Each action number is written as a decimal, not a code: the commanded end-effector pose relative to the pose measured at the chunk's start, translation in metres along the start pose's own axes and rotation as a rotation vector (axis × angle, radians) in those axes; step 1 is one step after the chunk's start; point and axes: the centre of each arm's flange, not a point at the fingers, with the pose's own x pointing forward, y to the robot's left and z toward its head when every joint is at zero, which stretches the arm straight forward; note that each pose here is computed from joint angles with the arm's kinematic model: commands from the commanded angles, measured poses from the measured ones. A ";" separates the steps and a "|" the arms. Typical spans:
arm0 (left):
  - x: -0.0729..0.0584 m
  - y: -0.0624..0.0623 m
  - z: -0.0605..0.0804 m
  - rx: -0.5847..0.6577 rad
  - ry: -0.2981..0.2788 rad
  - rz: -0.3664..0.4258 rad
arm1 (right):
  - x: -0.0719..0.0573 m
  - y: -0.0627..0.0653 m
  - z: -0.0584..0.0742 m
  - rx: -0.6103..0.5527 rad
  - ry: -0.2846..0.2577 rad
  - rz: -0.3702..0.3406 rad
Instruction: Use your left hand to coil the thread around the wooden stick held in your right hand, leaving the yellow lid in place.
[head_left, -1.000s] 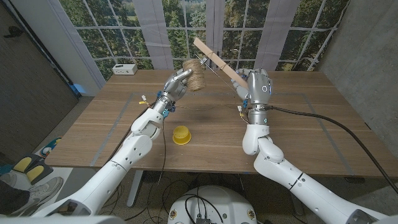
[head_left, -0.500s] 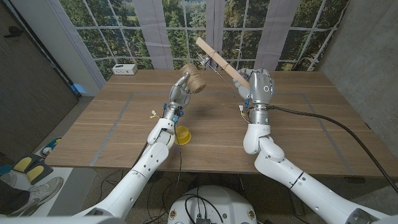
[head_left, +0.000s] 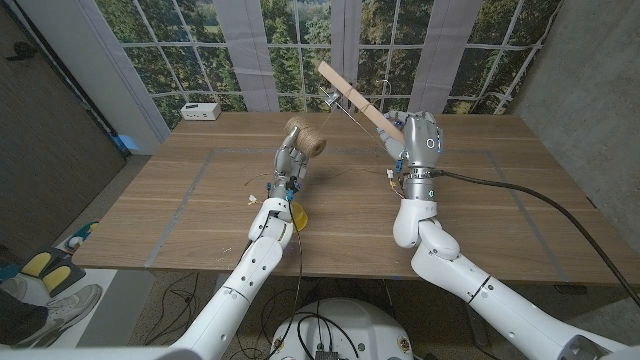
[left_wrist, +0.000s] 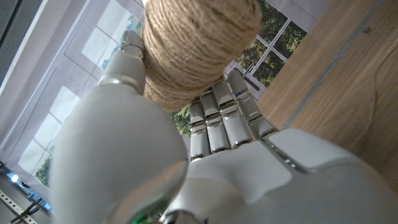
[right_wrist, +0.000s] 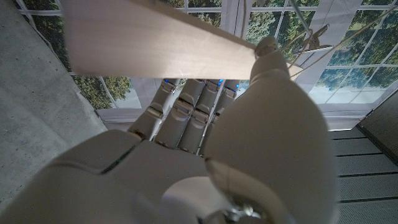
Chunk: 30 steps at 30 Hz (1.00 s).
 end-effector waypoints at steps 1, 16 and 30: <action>0.003 0.010 0.021 0.049 -0.022 0.107 | -0.001 -0.008 0.005 0.094 -0.064 0.000; 0.028 -0.007 0.076 0.228 0.019 0.075 | -0.002 -0.029 0.025 0.244 -0.209 0.048; 0.048 -0.027 0.116 0.368 0.080 0.027 | -0.007 -0.036 0.034 0.249 -0.284 0.096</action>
